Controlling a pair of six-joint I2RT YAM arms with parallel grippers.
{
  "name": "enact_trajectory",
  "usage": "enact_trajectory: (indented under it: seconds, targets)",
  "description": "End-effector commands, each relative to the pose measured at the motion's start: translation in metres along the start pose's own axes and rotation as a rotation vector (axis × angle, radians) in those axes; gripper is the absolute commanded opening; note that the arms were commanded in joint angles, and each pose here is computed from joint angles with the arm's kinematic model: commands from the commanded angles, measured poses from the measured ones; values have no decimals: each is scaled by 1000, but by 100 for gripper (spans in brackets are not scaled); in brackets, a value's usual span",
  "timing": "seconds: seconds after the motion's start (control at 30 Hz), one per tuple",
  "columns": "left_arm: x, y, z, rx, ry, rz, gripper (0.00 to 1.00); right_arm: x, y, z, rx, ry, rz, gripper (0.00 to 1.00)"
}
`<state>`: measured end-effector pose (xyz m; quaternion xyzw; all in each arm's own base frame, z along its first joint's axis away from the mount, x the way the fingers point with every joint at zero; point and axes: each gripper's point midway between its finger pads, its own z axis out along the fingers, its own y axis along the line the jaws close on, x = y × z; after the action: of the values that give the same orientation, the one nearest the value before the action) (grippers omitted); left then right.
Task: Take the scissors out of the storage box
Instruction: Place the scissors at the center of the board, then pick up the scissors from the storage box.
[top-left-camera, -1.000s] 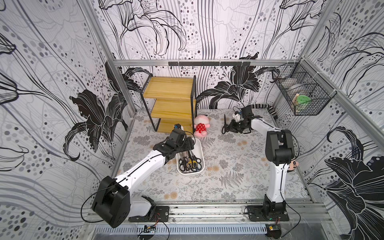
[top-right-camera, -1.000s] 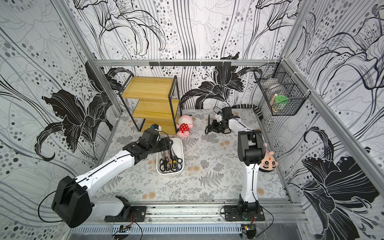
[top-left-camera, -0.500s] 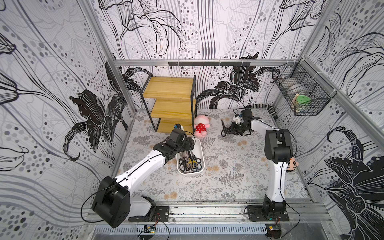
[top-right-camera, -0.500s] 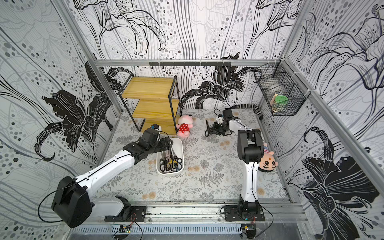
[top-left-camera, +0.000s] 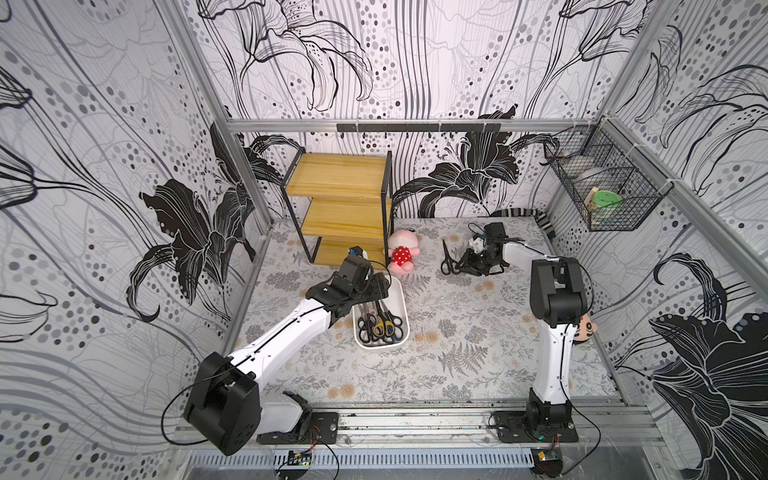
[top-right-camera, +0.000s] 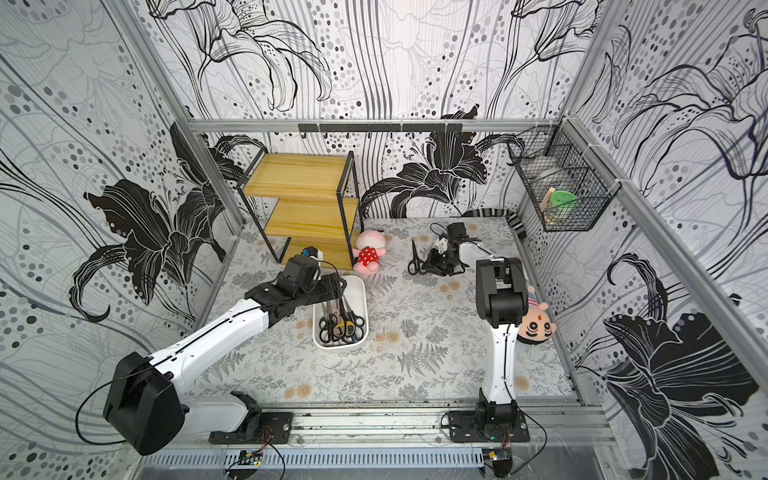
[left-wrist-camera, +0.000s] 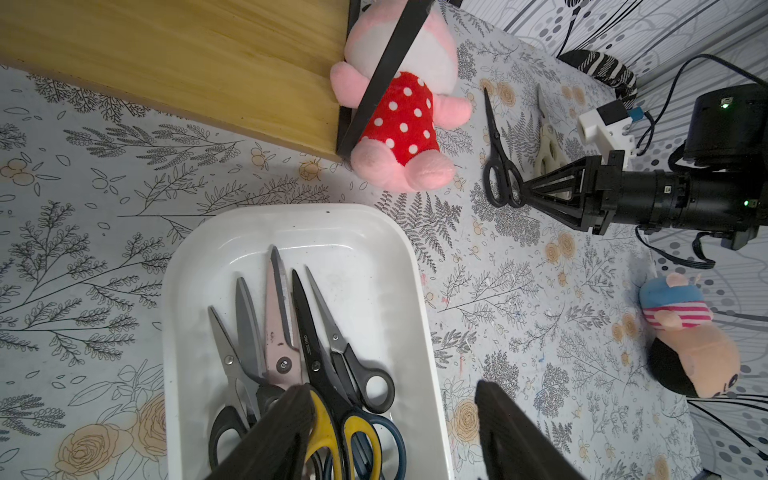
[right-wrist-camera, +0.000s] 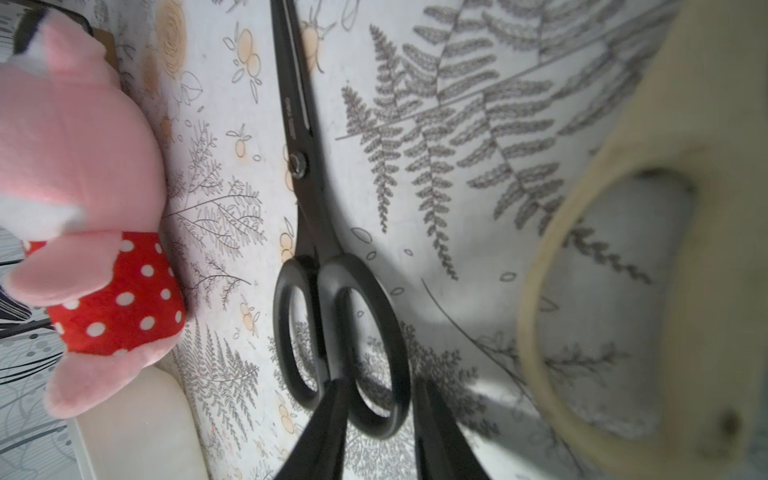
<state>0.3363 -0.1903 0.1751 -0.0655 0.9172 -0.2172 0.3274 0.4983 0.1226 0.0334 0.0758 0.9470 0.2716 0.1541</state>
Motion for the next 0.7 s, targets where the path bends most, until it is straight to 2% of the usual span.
enact_trajectory:
  seconds: [0.0,0.2,0.27,0.5,0.67]
  targets:
    - [-7,0,-3,-25,-4,48,68,-2,2,-29,62,-48,-1,34]
    - [15,18,-3,-97,81,104,65,-5,35,-72,64,-137,-41,34]
    - [27,26,-3,-133,110,121,61,2,53,-79,71,-155,-71,35]
    - [60,38,-3,-192,184,144,51,40,94,-86,106,-171,-115,35]
    - [81,47,2,-232,236,131,50,83,125,-78,82,-160,-120,34]
